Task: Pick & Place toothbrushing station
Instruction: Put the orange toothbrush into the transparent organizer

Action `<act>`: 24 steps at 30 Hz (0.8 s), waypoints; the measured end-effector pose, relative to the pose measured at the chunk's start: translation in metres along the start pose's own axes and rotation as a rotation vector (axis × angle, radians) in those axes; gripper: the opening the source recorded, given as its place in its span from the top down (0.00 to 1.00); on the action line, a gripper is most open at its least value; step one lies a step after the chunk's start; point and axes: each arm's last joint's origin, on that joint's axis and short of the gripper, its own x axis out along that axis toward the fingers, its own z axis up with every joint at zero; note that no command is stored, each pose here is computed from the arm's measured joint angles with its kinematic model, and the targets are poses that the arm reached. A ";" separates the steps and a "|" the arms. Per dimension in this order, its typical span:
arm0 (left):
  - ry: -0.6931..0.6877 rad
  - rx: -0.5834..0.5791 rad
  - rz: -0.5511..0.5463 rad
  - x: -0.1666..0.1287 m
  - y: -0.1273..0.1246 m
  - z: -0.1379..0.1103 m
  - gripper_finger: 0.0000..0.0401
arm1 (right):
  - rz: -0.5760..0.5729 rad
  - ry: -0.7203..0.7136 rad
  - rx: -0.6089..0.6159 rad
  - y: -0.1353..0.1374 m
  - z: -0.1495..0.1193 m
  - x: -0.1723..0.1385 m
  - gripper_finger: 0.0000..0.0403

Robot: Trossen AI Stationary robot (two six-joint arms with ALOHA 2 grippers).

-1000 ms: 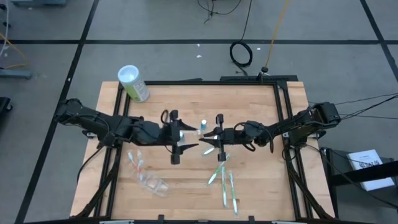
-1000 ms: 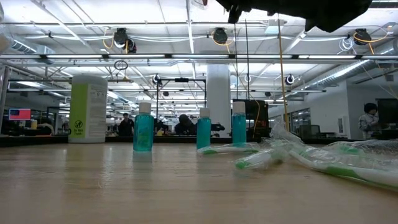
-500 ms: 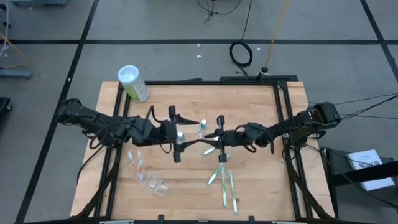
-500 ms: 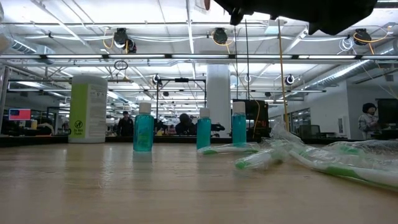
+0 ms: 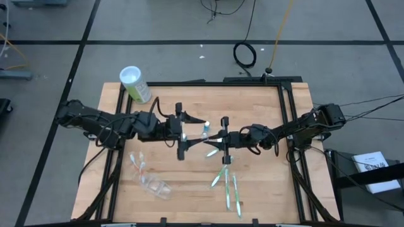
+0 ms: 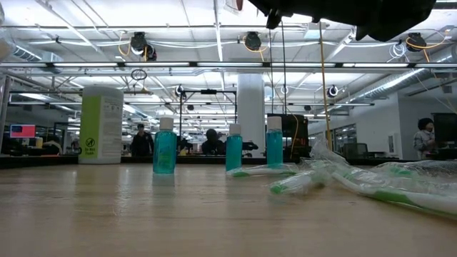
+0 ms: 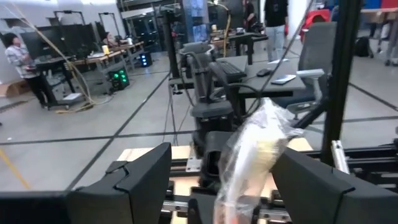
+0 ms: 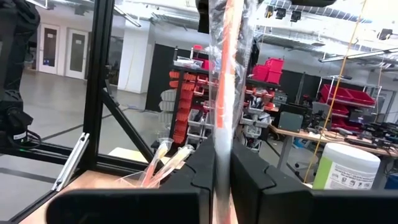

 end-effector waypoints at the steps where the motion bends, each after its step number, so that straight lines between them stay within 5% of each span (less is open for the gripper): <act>1: 0.001 0.000 0.004 0.001 0.001 0.000 0.32 | -0.001 0.000 0.001 0.000 0.000 0.000 0.96; 7: -0.009 0.038 -0.012 0.002 0.001 0.000 0.38 | 0.001 0.006 0.000 0.000 -0.001 0.000 0.96; 13: -0.012 0.058 -0.014 0.002 0.001 0.000 0.62 | -0.001 0.016 0.001 0.000 -0.002 0.000 0.93; 19: -0.012 0.087 -0.013 0.000 0.000 0.001 0.94 | -0.015 0.071 0.017 0.001 -0.007 0.000 0.71; 24: 0.003 0.082 0.021 -0.016 -0.002 0.008 0.94 | -0.004 0.150 0.050 0.000 -0.006 -0.004 0.50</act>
